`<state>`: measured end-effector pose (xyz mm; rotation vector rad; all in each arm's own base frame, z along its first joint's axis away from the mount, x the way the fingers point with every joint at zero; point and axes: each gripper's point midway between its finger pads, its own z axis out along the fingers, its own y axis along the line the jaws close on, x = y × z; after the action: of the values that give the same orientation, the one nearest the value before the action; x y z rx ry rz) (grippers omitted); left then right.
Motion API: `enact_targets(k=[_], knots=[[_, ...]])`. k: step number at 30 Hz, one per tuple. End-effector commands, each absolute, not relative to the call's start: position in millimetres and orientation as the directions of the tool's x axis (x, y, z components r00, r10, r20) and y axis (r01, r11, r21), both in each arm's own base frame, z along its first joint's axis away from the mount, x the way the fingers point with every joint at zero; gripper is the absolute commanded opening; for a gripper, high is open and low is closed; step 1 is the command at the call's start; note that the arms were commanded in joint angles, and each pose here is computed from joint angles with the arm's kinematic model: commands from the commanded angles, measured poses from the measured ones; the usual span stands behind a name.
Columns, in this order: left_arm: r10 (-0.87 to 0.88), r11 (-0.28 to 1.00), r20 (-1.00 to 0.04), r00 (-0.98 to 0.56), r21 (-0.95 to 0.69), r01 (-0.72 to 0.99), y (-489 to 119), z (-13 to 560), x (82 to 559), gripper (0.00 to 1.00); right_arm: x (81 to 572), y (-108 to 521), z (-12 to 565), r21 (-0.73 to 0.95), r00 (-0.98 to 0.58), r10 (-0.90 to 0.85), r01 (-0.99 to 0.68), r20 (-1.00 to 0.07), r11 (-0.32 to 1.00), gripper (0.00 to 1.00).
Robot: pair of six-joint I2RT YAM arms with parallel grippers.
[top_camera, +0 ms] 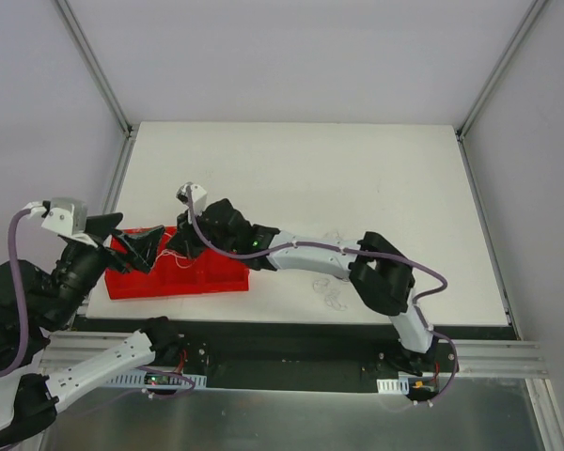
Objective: Untangle the cables
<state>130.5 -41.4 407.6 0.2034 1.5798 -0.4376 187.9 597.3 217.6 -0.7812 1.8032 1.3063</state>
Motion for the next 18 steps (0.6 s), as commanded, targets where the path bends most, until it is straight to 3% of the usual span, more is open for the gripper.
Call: enact_targets(k=[1, 9, 13, 15, 18], knots=[[-0.083, 0.949, -0.994, -0.067, -0.1, 0.298, -38, 410, 149, 0.97, 197, 616, 212, 0.441, -0.472, -0.039, -0.849, -0.881, 0.291, 0.0], [-0.028, 0.963, -0.995, -0.1, -0.053, 0.264, -48, 408, 164, 0.97, 231, 604, 151, 0.33, -0.463, -0.147, -0.789, -0.874, 0.519, 0.0], [-0.058, 0.972, -0.99, -0.13, -0.086, 0.221, -47, 399, 168, 0.97, 232, 594, 135, 0.275, -0.438, -0.195, -0.793, -0.878, 0.544, 0.05], [-0.072, 0.973, -0.986, -0.147, -0.102, 0.207, -48, 394, 169, 0.97, 232, 592, 131, 0.271, -0.443, -0.211, -0.793, -0.871, 0.545, 0.12], [-0.06, 0.977, -0.981, -0.183, -0.095, 0.188, -51, 386, 173, 0.98, 225, 590, 137, 0.272, -0.434, -0.224, -0.813, -0.873, 0.515, 0.33]])
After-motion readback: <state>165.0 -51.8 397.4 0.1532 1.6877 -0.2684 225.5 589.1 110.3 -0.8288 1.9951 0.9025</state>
